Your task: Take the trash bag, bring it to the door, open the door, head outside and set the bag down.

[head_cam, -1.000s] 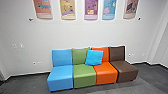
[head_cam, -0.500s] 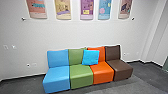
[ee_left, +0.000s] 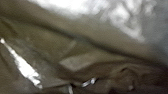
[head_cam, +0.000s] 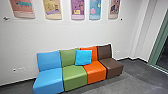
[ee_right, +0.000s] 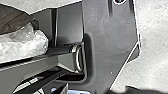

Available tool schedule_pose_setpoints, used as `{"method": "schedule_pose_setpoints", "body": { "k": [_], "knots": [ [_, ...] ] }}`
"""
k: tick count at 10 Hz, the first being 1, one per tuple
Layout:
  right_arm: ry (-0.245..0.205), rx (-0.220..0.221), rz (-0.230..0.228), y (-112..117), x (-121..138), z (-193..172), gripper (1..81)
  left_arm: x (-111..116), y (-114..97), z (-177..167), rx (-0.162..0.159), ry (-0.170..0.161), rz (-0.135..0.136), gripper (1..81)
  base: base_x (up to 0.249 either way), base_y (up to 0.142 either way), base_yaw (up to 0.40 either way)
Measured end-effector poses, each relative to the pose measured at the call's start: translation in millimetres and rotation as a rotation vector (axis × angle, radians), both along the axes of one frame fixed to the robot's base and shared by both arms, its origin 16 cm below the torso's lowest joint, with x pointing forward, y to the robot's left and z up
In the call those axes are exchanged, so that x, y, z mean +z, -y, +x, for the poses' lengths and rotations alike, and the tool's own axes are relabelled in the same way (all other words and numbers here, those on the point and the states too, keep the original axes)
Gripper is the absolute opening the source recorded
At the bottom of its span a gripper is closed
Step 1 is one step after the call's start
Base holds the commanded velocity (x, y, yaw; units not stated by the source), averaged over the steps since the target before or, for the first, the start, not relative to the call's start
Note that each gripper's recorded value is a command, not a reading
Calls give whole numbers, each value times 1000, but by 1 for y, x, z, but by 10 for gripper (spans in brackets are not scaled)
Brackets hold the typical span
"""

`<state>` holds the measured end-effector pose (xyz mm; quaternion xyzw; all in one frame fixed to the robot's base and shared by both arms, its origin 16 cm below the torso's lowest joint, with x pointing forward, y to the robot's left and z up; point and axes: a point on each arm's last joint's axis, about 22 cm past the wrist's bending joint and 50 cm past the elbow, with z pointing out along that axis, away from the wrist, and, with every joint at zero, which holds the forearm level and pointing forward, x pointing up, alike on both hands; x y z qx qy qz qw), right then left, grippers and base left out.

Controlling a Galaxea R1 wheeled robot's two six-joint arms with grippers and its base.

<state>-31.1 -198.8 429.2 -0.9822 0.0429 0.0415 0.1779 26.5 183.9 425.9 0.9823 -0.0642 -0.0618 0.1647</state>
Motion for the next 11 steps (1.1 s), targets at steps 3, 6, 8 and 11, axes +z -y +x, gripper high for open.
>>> {"method": "schedule_pose_setpoints", "body": {
  "k": [3,6,8,11],
  "knots": [
    [2,-2,-20,-3,-4,1,811,0,0,0,0,0,0,10,0,0,-264],
    [0,25,-37,-5,-7,-6,811,-1,1,5,7,22,1,10,0,0,-270],
    [2,39,-32,-13,-7,-8,811,-2,-1,10,14,39,7,10,0,0,-274],
    [-1,44,-46,-8,-9,-13,811,-2,-3,10,19,41,12,10,0,0,-278]
  ]
}}
